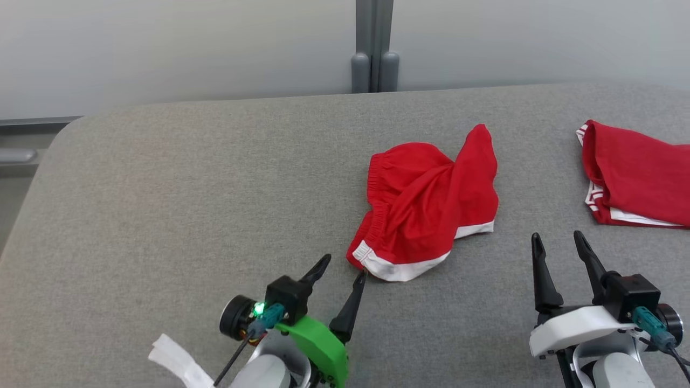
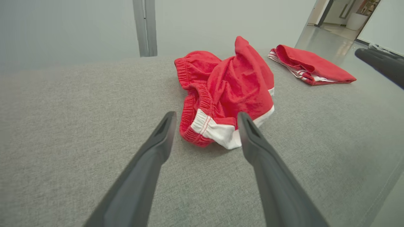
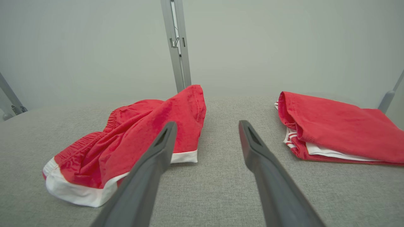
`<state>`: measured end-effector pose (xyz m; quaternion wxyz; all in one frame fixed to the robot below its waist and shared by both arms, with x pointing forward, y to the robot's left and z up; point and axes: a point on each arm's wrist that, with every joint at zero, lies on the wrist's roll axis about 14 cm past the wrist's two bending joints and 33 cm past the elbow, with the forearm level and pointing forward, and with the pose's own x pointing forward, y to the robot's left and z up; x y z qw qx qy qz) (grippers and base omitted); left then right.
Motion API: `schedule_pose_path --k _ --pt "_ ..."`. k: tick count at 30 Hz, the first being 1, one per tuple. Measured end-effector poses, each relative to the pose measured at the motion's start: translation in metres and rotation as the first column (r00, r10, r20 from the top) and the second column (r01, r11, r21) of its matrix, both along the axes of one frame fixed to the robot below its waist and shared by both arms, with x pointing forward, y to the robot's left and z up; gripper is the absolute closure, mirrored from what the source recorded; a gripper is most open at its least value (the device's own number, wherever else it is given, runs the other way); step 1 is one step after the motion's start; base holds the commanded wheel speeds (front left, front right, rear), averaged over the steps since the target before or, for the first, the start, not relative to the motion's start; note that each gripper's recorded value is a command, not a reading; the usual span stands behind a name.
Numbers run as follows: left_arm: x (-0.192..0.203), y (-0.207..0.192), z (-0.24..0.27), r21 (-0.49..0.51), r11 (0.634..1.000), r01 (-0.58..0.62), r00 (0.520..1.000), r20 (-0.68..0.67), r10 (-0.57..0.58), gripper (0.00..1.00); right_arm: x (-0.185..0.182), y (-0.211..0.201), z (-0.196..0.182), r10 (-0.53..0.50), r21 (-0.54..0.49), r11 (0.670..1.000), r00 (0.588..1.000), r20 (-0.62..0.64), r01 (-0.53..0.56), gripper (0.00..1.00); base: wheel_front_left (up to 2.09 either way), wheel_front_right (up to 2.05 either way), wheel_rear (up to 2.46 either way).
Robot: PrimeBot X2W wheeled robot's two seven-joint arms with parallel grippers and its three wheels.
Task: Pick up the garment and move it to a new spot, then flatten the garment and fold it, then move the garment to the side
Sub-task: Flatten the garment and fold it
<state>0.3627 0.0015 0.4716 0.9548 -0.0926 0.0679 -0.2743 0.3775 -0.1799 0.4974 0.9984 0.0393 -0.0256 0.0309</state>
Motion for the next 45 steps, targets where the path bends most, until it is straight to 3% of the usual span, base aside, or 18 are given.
schedule_pose_path --k 4,14,16,17,22,28,33,40,41,42,43,45 --pt "0.012 -0.018 -0.013 0.057 0.995 0.085 0.995 -0.048 -0.083 0.0 0.004 -0.003 0.005 -0.009 -0.002 1.0 1.0 0.016 0.009 0.0 0.0 0.0 0.0" --pt "0.037 -0.035 -0.057 0.118 0.983 0.143 0.973 -0.199 -0.118 0.0 0.001 -0.033 -0.003 -0.097 -0.008 0.995 0.995 -0.011 0.097 0.0 0.0 0.0 0.0" --pt "0.04 -0.041 -0.061 0.113 0.98 0.162 0.968 -0.211 -0.136 0.82 -0.001 -0.04 -0.008 -0.119 -0.009 0.993 0.993 -0.027 0.119 0.0 0.0 0.0 0.0" --pt "0.04 -0.043 -0.062 0.106 0.98 0.169 0.967 -0.209 -0.144 1.0 -0.001 -0.043 -0.01 -0.127 -0.01 0.992 0.991 -0.032 0.126 0.0 0.0 0.0 0.0" --pt "0.05 -0.049 -0.05 0.071 0.987 0.143 0.98 -0.152 -0.131 1.0 -0.003 -0.055 -0.017 -0.163 -0.015 0.987 0.985 -0.053 0.162 0.0 0.0 0.0 0.0" --pt "0.087 -0.002 -0.009 -0.009 0.996 -0.093 0.994 -0.051 0.092 1.0 0.004 -0.05 -0.018 -0.147 -0.007 0.989 0.988 -0.052 0.147 0.0 0.0 0.0 0.0" --pt "0.082 0.063 -0.03 0.011 0.963 -0.269 0.957 -0.107 0.269 1.0 0.012 -0.036 -0.021 -0.108 0.001 0.994 0.992 -0.058 0.108 0.0 0.0 0.0 0.0" --pt "0.08 0.098 -0.059 0.053 0.93 -0.365 0.91 -0.189 0.368 1.0 0.019 -0.025 -0.033 -0.076 -0.001 0.997 0.993 -0.093 0.076 0.0 0.0 0.0 0.0" --pt "0.08 0.099 -0.061 0.054 0.928 -0.37 0.907 -0.195 0.373 0.96 0.02 -0.024 -0.033 -0.072 -0.001 0.997 0.993 -0.094 0.072 0.0 0.0 0.0 0.0" --pt "0.08 0.1 -0.061 0.047 0.926 -0.374 0.905 -0.198 0.376 0.69 0.021 -0.022 -0.034 -0.064 -0.002 0.998 0.993 -0.095 0.064 0.0 0.0 0.0 0.0" --pt "0.081 0.1 -0.06 0.041 0.925 -0.379 0.904 -0.198 0.379 0.04 0.021 -0.018 -0.035 -0.054 -0.003 0.999 0.994 -0.097 0.054 0.0 0.0 0.0 0.0" --pt "0.083 0.1 -0.056 0.025 0.922 -0.387 0.903 -0.19 0.385 0.0 0.022 -0.01 -0.036 -0.028 -0.005 1.0 0.994 -0.103 0.028 0.0 0.0 0.0 0.0"
